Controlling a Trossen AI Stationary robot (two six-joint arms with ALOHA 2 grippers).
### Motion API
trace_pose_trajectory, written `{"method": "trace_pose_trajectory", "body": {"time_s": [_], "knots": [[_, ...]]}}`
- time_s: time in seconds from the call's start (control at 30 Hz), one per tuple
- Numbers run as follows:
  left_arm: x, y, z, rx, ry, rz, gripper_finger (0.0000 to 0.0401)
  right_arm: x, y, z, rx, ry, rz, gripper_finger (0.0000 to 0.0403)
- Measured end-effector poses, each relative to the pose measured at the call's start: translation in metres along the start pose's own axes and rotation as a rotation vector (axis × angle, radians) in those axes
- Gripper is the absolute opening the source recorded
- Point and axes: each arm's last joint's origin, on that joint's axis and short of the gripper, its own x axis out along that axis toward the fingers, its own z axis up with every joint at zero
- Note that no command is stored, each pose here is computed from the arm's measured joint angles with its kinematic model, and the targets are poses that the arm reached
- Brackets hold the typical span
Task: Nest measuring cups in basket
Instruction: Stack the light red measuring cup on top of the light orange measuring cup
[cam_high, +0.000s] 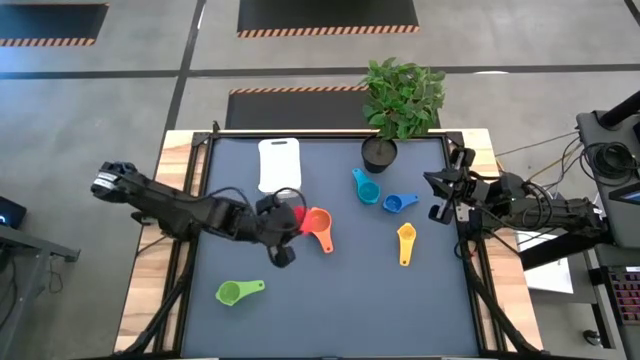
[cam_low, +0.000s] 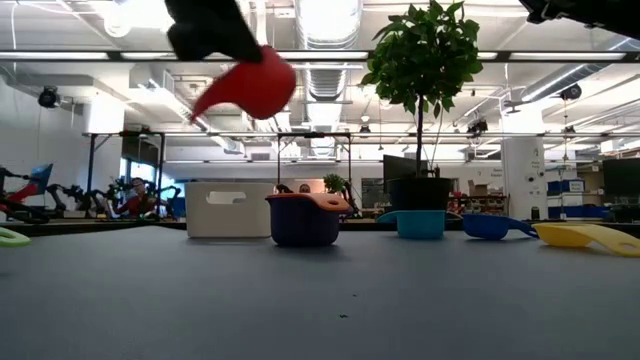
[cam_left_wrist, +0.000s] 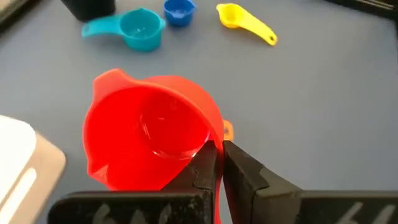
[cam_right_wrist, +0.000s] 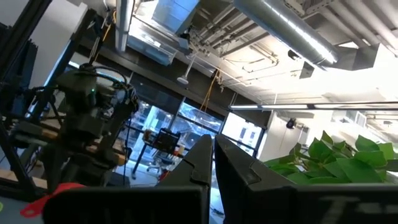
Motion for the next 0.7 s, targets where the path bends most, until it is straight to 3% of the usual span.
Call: {"method": "trace_pose_trajectory", "body": {"time_s": [0.37, 0.53, 0.7], "knots": [[0.06, -0.001, 0.011, 0.02, 0.125, 0.077, 0.0, 0.0, -0.001, 0.001, -0.012, -0.01, -0.006, 0.0009], [0.078, -0.001, 0.013, 0.057, 0.257, 0.154, 0.0009, 0.0, -0.001, 0.001, -0.01, -0.01, -0.005, 0.0009], [0.092, -0.003, 0.016, 0.086, 0.29, 0.173, 0.0026, 0.0, -0.001, 0.001, -0.004, -0.011, -0.006, 0.0009]]}}
